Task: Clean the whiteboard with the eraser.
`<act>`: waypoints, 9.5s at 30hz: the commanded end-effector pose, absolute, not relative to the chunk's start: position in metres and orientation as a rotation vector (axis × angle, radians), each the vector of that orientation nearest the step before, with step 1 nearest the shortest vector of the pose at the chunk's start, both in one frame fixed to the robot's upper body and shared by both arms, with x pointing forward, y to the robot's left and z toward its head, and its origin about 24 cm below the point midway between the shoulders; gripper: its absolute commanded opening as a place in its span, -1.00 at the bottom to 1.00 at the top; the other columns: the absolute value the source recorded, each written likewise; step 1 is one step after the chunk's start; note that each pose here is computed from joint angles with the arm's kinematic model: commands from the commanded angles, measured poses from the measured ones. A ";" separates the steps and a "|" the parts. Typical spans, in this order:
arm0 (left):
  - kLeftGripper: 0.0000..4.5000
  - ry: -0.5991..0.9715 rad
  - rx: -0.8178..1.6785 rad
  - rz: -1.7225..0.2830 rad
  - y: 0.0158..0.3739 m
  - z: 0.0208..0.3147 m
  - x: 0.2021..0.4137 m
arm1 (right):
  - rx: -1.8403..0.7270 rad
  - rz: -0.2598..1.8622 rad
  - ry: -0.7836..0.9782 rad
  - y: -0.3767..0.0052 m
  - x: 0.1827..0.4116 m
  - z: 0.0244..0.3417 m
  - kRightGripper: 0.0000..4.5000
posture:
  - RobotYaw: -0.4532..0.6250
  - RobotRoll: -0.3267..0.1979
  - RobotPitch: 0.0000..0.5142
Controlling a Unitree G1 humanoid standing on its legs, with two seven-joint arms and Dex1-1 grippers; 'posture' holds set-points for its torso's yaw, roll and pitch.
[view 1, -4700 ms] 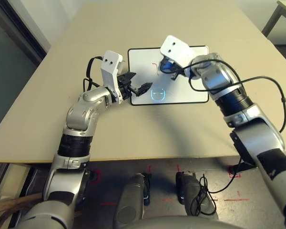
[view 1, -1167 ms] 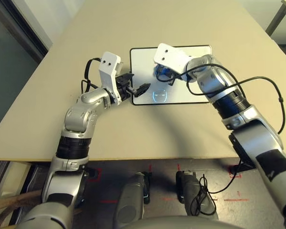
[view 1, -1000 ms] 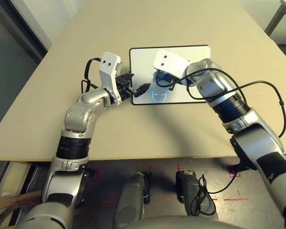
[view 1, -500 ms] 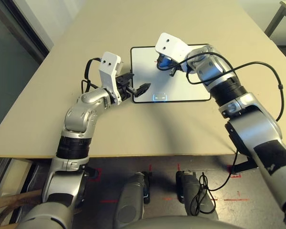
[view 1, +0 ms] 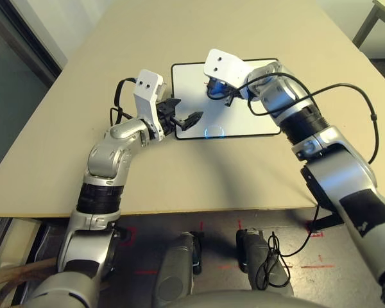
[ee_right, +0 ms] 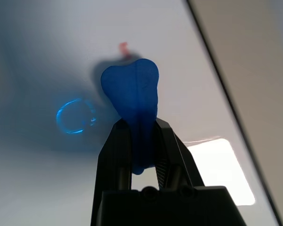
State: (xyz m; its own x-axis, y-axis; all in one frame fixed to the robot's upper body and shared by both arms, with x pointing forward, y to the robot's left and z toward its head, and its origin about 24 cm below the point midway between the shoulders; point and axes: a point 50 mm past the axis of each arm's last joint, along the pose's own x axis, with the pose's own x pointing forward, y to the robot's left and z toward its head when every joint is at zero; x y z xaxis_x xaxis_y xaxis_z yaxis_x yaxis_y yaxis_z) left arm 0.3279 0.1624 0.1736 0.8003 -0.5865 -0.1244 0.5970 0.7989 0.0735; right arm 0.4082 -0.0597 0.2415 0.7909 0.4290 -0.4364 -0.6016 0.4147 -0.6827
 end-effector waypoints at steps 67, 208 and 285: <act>1.00 0.096 0.114 -0.639 0.160 0.174 0.328 | -0.969 0.783 0.309 -0.049 0.390 0.218 -0.74 | 0.00 0.25 -0.25; 1.00 0.068 0.131 -0.634 0.160 0.181 0.332 | -0.729 0.644 0.119 -0.044 0.413 0.240 -0.74 | 0.01 0.25 -0.33; 1.00 0.061 0.144 -0.654 0.158 0.183 0.335 | -0.449 0.786 0.043 -0.038 0.396 0.189 -0.74 | -0.03 0.25 -0.30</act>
State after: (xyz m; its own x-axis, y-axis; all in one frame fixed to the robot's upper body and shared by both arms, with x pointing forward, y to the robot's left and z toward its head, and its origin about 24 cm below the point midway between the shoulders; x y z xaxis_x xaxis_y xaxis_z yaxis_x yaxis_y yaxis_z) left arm 0.3342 0.1579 0.1866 0.7944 -0.6019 -0.0813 0.6074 0.7876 0.1038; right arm 0.3976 -0.0373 0.2015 0.7179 0.6775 -0.1600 -0.6736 0.6179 -0.4056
